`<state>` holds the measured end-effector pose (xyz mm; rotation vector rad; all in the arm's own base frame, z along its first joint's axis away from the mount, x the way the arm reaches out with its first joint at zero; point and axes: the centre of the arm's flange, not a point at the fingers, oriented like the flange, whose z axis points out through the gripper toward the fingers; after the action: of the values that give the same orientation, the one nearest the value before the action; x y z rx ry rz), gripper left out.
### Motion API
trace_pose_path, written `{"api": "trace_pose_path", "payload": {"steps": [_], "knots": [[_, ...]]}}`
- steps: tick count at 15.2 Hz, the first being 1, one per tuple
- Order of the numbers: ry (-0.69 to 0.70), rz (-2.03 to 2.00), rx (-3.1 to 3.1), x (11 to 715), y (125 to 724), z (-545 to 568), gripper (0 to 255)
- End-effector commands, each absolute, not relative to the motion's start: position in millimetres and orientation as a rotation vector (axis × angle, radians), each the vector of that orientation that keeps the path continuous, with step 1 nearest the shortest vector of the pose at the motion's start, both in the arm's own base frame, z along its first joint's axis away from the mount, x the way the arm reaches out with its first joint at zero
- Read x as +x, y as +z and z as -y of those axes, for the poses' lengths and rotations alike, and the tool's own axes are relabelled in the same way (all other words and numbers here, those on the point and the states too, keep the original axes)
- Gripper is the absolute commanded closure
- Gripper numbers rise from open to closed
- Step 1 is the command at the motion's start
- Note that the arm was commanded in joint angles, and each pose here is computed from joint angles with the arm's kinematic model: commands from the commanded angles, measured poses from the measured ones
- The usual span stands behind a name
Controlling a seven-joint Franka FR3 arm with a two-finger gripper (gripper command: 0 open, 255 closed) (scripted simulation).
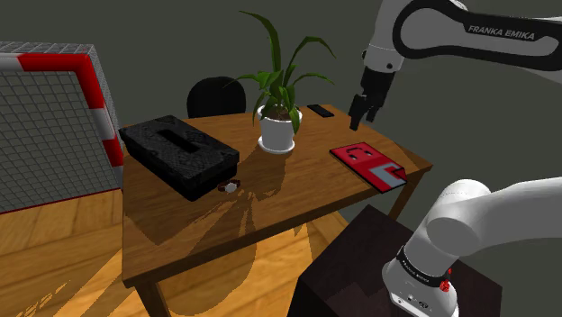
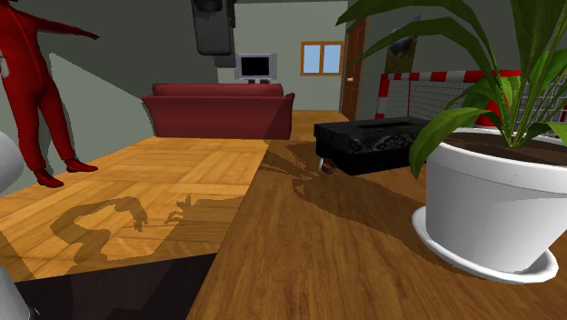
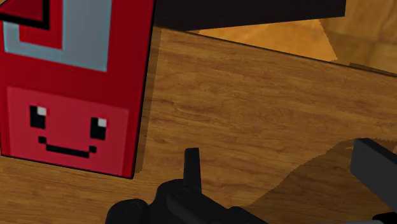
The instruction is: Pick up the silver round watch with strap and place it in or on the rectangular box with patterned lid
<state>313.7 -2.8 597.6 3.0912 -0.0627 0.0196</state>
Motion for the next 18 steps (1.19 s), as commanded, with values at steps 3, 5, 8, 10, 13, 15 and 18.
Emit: {"api": "trace_pose_path", "payload": {"steps": [3,5,8,10,13,15,18], "knots": [[0.062,0.014,3.105,325,582,-10,0],[0.106,-0.036,3.117,336,566,-23,0],[0.171,-0.111,3.132,352,544,-43,0],[0.215,-0.161,3.140,363,530,-57,0],[0.281,-0.238,3.150,379,509,-80,0],[0.325,-0.289,3.155,389,496,-96,0],[0.393,-0.367,3.160,405,478,-120,0]]}}
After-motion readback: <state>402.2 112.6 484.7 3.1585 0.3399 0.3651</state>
